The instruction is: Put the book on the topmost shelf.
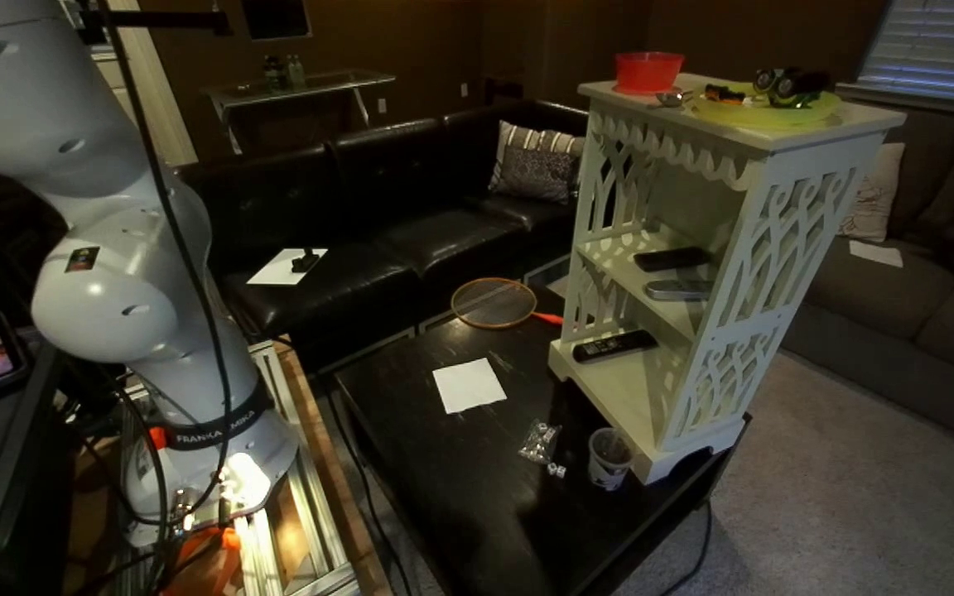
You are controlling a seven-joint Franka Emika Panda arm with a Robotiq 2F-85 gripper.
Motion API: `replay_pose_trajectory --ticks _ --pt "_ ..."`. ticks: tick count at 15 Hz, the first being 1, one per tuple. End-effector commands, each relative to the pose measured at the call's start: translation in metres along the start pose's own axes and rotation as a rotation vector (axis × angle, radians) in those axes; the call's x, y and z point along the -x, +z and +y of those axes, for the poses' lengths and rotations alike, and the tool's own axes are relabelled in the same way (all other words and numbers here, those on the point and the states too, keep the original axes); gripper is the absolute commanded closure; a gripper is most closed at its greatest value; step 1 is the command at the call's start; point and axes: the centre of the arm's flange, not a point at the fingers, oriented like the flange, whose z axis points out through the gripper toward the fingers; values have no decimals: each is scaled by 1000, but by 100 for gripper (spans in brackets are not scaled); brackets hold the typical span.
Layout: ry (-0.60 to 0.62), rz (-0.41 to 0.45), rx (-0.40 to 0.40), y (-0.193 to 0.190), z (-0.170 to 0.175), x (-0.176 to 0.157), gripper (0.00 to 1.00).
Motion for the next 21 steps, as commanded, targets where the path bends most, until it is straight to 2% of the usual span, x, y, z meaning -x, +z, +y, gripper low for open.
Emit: replay_pose_trajectory --ticks 1,4,6,8,11,15,17,19,20,21 --pt "93 78 -162 -53 -13 40 93" --pt "192 86 -344 -58 -31 53 93" --pt "250 81 -460 -61 -43 75 93" --pt "300 38 -574 -67 -62 110 93" --pt "367 -81 -727 -78 -96 160 93" --pt "430 -328 -816 -87 -129 217 93" --pt "494 -417 -836 -89 -140 237 93" --pt "560 -475 -840 -89 -148 253 93" --pt "609 -471 -844 -89 -148 257 93" --pt "544 -441 -847 -91 -153 257 93"
